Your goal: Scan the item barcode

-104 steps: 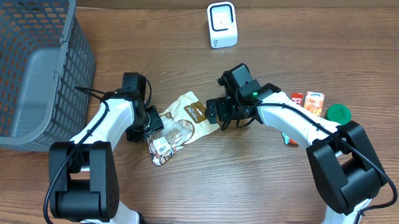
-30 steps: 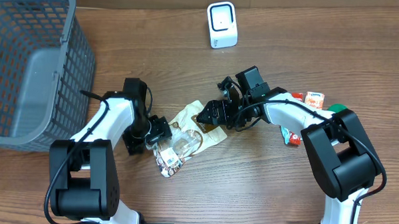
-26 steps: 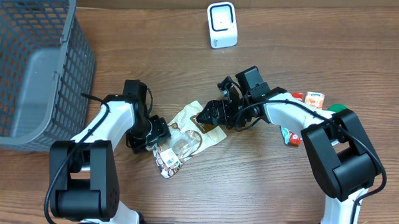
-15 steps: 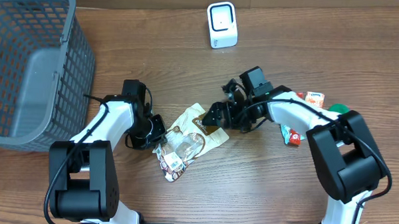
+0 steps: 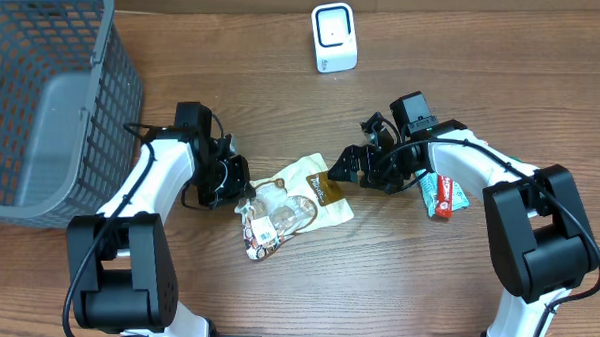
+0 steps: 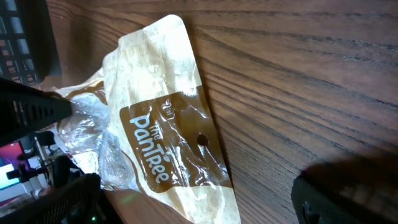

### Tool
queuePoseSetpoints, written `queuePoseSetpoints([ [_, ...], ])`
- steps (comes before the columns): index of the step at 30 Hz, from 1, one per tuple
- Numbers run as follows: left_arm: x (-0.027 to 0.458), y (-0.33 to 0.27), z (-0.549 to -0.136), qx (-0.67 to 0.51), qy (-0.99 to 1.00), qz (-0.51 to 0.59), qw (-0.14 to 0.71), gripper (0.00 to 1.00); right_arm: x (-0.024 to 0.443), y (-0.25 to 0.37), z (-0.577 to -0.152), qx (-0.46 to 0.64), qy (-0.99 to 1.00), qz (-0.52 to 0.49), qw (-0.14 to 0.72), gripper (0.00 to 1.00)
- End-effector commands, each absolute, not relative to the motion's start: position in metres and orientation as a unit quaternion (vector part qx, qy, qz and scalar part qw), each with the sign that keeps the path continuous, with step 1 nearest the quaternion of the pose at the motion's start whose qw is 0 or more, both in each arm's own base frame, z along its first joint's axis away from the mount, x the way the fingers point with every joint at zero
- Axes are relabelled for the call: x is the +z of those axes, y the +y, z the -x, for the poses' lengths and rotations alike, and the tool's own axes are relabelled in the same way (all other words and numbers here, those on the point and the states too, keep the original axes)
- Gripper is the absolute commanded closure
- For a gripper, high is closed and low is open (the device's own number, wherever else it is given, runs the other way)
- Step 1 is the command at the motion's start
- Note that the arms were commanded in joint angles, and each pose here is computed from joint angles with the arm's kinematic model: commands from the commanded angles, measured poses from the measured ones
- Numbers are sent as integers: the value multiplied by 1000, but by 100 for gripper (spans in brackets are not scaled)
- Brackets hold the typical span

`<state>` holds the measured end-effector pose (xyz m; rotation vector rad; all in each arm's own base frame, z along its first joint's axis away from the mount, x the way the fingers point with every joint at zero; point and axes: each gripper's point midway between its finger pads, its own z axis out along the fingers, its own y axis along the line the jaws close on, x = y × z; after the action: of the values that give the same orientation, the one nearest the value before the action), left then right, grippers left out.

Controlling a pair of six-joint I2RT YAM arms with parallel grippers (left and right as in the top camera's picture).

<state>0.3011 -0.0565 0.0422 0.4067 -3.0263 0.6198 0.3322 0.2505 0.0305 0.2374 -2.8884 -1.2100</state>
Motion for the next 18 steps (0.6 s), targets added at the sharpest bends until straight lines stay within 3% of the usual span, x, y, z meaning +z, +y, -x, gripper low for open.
queuePoseSetpoints([
  [1, 55, -66, -312, 238, -966, -104, -2, 96, 25, 245, -327, -376, -923, -82, 3, 0],
  [10, 65, -70, -321, 268, -957, -107, -13, 96, 34, 252, -317, -411, -905, -107, 15, 0],
  [11, 63, -66, -319, 255, -961, -108, -11, 87, 34, 252, -317, -411, -905, -107, 15, 0],
  [13, 57, -59, -313, 228, -967, -112, -2, 41, 34, 252, -317, -412, -905, -107, 14, 0],
  [16, 51, -49, -306, 183, -977, -111, 10, 4, 34, 253, -318, -411, -905, -108, 13, 0],
  [18, 47, -41, -301, 155, -980, -120, 19, 1, 34, 252, -319, -411, -905, -108, 11, 0],
])
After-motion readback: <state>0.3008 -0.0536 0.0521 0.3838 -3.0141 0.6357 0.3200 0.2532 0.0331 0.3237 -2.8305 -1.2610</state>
